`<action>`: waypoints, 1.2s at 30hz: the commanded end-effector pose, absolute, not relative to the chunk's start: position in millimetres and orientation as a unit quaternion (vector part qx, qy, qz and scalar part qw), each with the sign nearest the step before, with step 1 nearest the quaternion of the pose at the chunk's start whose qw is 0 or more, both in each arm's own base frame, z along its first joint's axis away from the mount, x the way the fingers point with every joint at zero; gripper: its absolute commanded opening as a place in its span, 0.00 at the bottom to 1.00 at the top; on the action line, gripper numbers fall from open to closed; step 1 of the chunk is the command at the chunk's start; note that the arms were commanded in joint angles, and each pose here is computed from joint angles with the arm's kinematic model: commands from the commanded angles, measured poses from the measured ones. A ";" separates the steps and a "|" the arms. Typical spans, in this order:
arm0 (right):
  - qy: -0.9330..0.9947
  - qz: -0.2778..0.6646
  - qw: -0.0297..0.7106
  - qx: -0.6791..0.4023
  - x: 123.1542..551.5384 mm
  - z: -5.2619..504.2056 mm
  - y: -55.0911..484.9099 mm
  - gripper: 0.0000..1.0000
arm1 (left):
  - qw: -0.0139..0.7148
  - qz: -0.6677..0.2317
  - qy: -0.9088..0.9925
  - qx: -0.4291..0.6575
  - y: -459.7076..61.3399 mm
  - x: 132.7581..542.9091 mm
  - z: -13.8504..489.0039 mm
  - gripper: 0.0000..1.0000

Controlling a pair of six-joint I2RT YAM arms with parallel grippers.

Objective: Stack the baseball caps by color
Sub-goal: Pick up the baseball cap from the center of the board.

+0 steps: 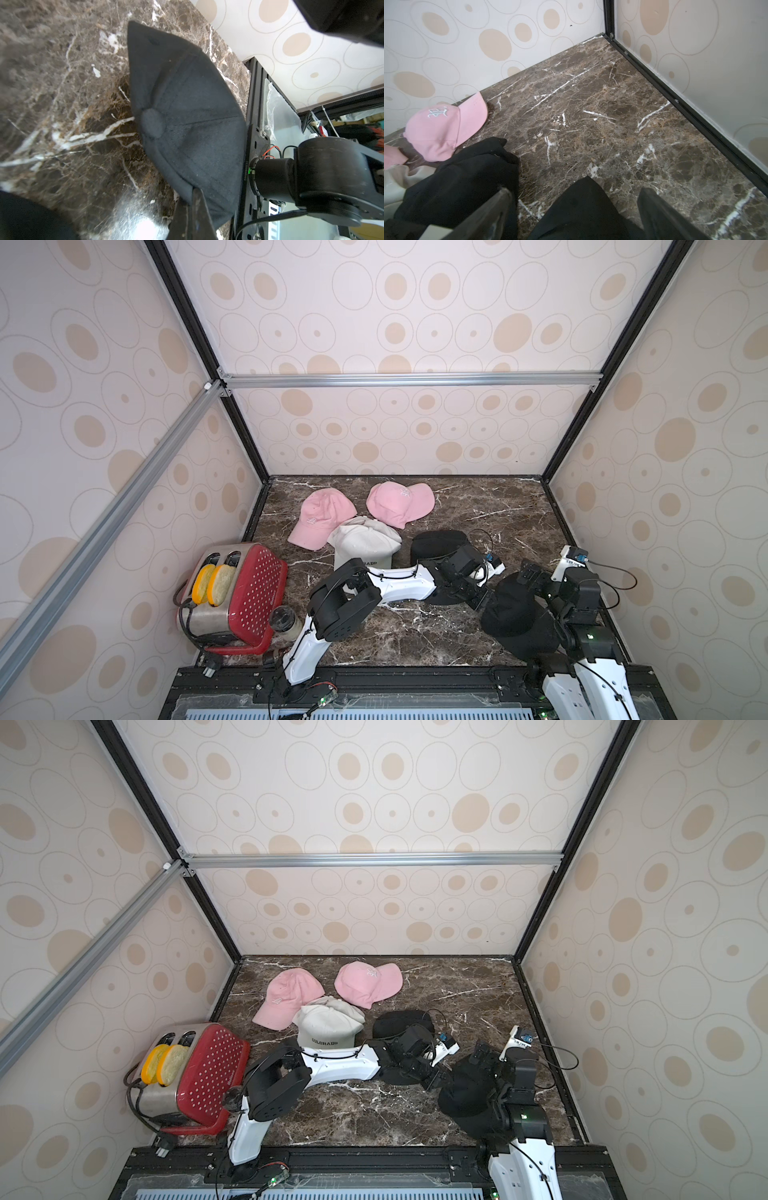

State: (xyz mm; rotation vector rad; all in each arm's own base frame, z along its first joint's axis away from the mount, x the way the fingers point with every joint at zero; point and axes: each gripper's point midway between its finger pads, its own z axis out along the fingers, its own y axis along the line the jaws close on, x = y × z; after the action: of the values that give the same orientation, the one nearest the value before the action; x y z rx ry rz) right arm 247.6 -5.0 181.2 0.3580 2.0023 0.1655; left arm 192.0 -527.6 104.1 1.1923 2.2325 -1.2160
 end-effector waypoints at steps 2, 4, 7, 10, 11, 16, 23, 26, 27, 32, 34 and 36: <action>0.829 0.082 0.537 0.134 247.5 201.9 0.3 1.00 | 0.205 -0.400 0.766 0.459 -522.4 200.6 140.4 0.00; 0.830 0.079 0.535 0.134 248.1 202.1 -0.4 1.00 | 0.215 -0.398 0.760 0.466 -522.1 201.5 145.1 0.00; 0.833 0.085 0.529 0.135 249.6 197.0 1.7 1.00 | 0.231 -0.385 0.761 0.468 -520.6 208.4 149.6 0.00; 0.833 0.087 0.524 0.156 250.5 189.7 -1.3 1.00 | 0.242 -0.350 0.772 0.472 -512.7 220.5 152.2 0.00; 0.832 0.087 0.524 0.160 250.6 189.0 -2.3 1.00 | 0.247 -0.341 0.775 0.472 -509.2 223.9 154.3 0.00; 0.827 0.074 0.532 0.168 252.3 190.9 -7.8 1.00 | 0.256 -0.344 0.772 0.469 -486.3 235.1 175.1 0.00; 0.837 0.099 0.519 0.140 258.1 185.2 5.7 1.00 | 0.238 -0.410 0.711 0.520 -466.0 210.2 214.0 0.00; 0.842 0.120 0.513 0.114 262.2 185.9 16.8 1.00 | 0.242 -0.397 0.695 0.548 -453.5 203.7 219.2 0.00; 0.842 0.133 0.512 0.103 263.5 187.1 22.8 1.00 | 0.240 -0.390 0.695 0.554 -448.6 204.7 218.7 0.00; 0.837 0.176 0.513 0.066 266.9 199.0 41.5 0.99 | 0.188 -0.421 0.674 0.577 -424.4 197.0 226.3 0.00; 0.834 0.188 0.515 0.050 266.9 204.8 47.7 0.99 | 0.171 -0.433 0.665 0.584 -414.1 190.4 227.0 0.00; 0.826 0.223 0.518 0.018 266.6 212.9 62.4 0.99 | 0.169 -0.433 0.648 0.604 -405.6 183.2 228.3 0.00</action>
State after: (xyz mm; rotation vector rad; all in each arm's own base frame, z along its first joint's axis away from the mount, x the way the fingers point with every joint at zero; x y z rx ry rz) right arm 264.2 41.6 184.4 0.1753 2.0595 0.4262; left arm 203.1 -422.2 206.4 1.5962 1.9582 -1.1501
